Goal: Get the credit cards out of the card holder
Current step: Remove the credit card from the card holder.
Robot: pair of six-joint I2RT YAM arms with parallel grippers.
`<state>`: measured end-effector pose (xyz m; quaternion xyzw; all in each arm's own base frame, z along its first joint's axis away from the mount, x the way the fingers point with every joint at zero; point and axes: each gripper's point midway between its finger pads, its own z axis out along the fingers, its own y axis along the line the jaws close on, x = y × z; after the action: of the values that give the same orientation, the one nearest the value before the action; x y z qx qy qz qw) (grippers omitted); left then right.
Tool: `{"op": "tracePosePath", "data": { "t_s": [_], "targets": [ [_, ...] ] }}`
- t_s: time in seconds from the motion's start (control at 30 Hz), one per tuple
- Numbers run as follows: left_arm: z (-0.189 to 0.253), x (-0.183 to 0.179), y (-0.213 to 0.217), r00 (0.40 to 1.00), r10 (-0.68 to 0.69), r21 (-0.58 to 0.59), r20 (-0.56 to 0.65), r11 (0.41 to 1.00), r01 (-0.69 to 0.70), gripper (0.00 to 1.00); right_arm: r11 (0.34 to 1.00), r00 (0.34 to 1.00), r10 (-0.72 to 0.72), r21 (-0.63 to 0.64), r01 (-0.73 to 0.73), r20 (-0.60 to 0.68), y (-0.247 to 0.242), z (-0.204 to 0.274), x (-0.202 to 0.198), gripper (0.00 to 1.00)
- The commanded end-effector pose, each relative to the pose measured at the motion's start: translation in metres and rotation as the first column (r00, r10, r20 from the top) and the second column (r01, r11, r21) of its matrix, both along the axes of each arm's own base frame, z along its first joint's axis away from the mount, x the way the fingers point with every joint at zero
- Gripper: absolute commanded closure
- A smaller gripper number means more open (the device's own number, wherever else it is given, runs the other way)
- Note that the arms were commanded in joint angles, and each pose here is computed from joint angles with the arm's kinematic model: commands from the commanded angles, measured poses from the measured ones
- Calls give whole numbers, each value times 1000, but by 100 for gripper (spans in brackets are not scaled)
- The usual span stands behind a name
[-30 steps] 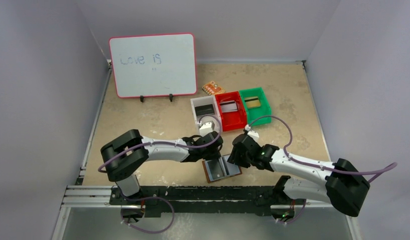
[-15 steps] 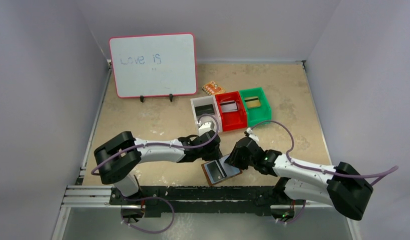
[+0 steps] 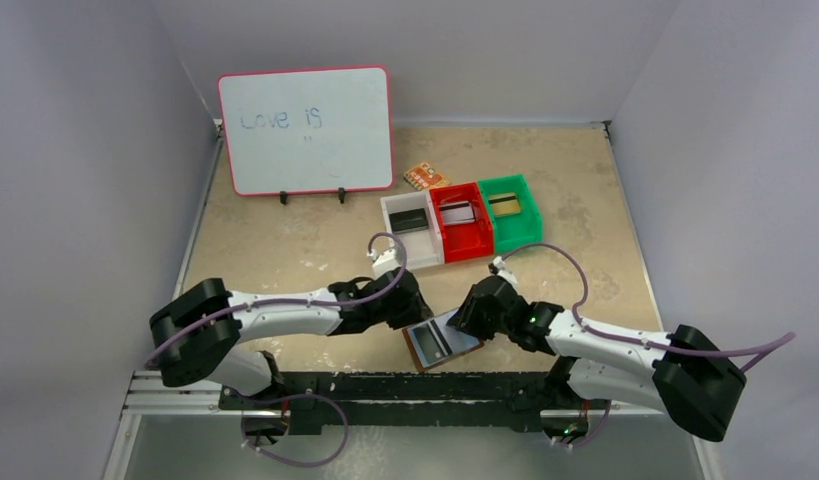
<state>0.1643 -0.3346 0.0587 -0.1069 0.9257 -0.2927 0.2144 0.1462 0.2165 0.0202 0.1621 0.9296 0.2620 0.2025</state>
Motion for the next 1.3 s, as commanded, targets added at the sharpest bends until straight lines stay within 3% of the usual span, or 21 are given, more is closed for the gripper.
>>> {"op": "tracePosePath", "data": {
  "t_s": [0.0, 0.3, 0.53, 0.93, 1.1, 1.27],
  "targets": [
    [10, 2, -2, 995, 94, -123, -22, 988, -96, 64, 992, 993, 2, -127, -17, -115, -30, -33, -29, 66],
    [6, -17, -38, 994, 47, -279, -103, 957, -74, 64, 992, 993, -2, -129, -13, -115, -31, -34, -29, 66],
    [-18, -23, -25, 981, 118, -234, -151, 960, -151, 65, 991, 993, -7, -133, -9, -116, -32, -35, -28, 65],
    [-6, -20, -5, 979, 179, -165, -101, 967, -194, 64, 992, 991, -2, -128, -15, -130, -30, -36, -30, 65],
    [-13, -24, -14, 980, 157, -197, -120, 964, -178, 64, 992, 991, -2, -127, -15, -131, -29, -36, -30, 65],
    [-26, -29, -27, 978, 142, -220, -152, 960, -173, 72, 992, 991, 0, -125, -16, -133, -29, -37, -31, 65]
  ]
}}
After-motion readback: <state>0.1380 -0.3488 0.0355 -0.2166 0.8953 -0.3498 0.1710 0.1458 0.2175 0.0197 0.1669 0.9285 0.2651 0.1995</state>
